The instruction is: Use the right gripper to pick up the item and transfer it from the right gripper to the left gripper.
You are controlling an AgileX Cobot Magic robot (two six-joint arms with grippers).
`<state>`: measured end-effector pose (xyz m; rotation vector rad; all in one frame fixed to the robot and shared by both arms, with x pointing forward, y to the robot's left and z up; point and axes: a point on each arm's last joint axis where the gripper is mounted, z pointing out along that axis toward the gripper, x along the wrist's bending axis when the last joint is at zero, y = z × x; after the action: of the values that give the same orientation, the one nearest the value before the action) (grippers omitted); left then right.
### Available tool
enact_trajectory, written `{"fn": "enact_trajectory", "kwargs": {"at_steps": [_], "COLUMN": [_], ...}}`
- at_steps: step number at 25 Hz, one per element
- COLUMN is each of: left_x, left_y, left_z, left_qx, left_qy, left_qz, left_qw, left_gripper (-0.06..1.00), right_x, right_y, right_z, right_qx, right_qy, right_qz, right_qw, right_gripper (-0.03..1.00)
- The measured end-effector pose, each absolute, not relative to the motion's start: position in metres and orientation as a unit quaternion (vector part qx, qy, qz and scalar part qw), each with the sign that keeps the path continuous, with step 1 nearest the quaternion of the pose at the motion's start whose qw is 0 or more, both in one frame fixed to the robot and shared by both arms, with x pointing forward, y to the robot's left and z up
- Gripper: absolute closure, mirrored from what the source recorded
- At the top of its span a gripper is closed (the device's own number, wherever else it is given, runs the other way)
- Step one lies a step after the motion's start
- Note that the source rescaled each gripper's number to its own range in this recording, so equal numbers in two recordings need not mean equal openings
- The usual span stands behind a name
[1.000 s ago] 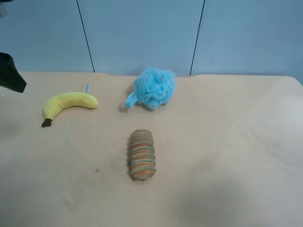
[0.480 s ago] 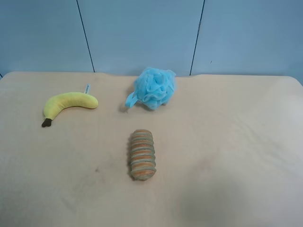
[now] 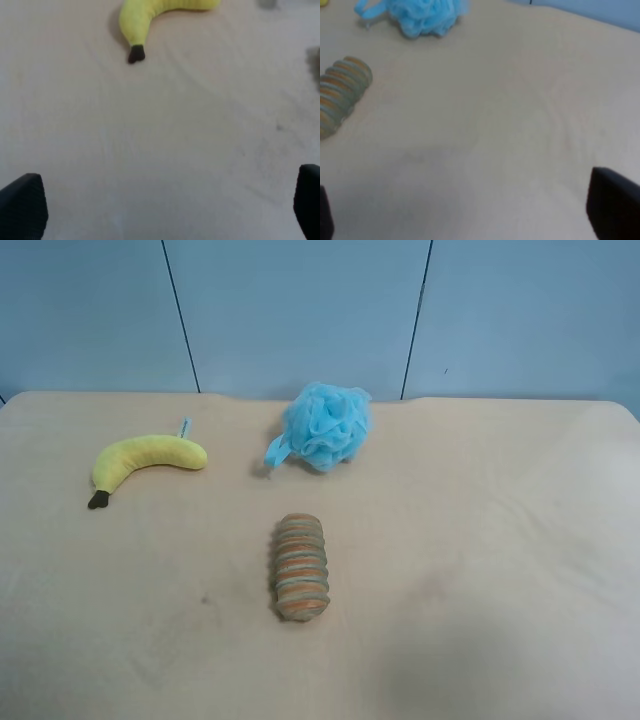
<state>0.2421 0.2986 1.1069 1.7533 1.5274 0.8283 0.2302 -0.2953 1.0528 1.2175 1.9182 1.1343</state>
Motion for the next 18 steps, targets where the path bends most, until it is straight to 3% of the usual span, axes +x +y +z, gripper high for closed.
{"fn": "enact_trajectory", "kwargs": {"at_steps": [8,18], "left_x": [0.209,0.224], "left_y": [0.303,0.299], "left_z": [1.078,1.057], "left_qx": [0.638,0.635], "left_qy": [0.573,0.585], "left_qz": [0.363,0.337], "left_qw": [0.363,0.375], "left_gripper": [-0.06,-0.06], "right_x": [0.230,0.230], "right_y": [-0.295,-0.295], "right_z": [1.053,1.053], "right_qx": [0.458,0.458], "right_qy": [0.721,0.721], "right_qz": [0.427,0.426], "right_qw": [0.297,0.297], "right_gripper": [-0.03,-0.03]}}
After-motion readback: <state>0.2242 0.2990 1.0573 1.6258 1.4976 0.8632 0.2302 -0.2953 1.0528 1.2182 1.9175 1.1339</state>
